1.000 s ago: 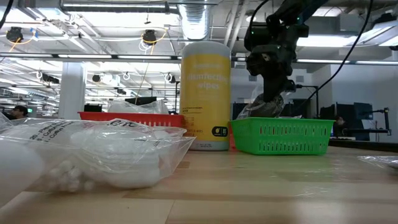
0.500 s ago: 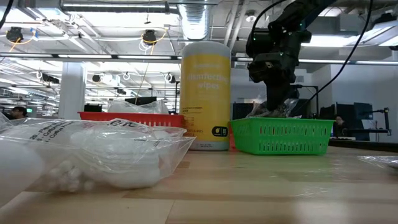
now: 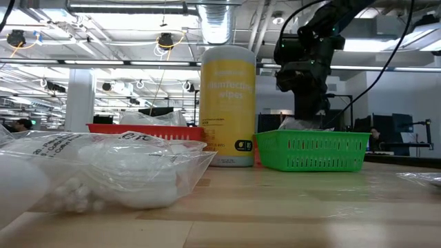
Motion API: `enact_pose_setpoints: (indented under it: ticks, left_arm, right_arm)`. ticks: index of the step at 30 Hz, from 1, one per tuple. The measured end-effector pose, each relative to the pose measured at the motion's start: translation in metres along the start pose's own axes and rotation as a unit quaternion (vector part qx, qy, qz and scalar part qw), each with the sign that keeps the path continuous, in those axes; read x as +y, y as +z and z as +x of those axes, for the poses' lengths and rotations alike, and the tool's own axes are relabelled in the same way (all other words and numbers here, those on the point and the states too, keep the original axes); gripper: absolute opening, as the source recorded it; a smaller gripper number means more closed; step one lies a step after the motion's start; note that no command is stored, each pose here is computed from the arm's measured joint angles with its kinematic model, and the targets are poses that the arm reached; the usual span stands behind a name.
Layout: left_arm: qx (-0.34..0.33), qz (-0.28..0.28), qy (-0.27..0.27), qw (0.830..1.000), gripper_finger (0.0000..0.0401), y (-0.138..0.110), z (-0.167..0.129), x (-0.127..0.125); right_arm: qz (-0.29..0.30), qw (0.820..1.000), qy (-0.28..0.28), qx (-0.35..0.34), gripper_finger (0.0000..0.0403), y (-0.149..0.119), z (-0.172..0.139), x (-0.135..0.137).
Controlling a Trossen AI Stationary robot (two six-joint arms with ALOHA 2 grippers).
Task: Pick & Place Travel size toiletries
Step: Put the black hair brush into the right red bin
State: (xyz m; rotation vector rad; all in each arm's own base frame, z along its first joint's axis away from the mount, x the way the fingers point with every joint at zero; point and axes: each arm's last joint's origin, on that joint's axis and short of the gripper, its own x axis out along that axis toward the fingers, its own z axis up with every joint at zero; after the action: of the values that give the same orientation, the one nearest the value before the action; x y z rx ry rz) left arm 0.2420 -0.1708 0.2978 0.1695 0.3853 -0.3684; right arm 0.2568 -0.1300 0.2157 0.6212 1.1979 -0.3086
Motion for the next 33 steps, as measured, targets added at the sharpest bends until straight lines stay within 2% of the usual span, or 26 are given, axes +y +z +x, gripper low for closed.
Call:
enact_pose_setpoints:
  ticks: [3,9,20,27,33]
  left_arm:
    - [0.006,0.001,0.011,1.000,0.0000,-0.001,0.000,0.001]
    - [0.054,-0.009,0.078,0.995,0.0000,-0.011,-0.001,0.005]
    - [0.088,-0.035,0.102,0.990,0.0000,-0.019,-0.002,0.008]
    - [0.180,-0.127,0.196,0.956,0.0011,-0.041,-0.013,0.021]
    - [0.223,-0.161,0.229,0.934,0.0048,-0.051,-0.021,0.025]
  right_arm:
    - [0.008,1.000,-0.001,-0.006,0.0148,0.003,-0.005,-0.003]
    - [0.013,1.000,-0.002,-0.009,0.0138,0.006,-0.011,-0.004]
    - [0.010,1.000,-0.001,-0.001,0.0123,0.010,-0.023,0.003]
    - [-0.002,1.000,0.003,0.019,0.0123,0.005,-0.021,0.013]
    - [-0.015,0.999,0.005,0.031,0.0122,0.002,-0.019,0.021]
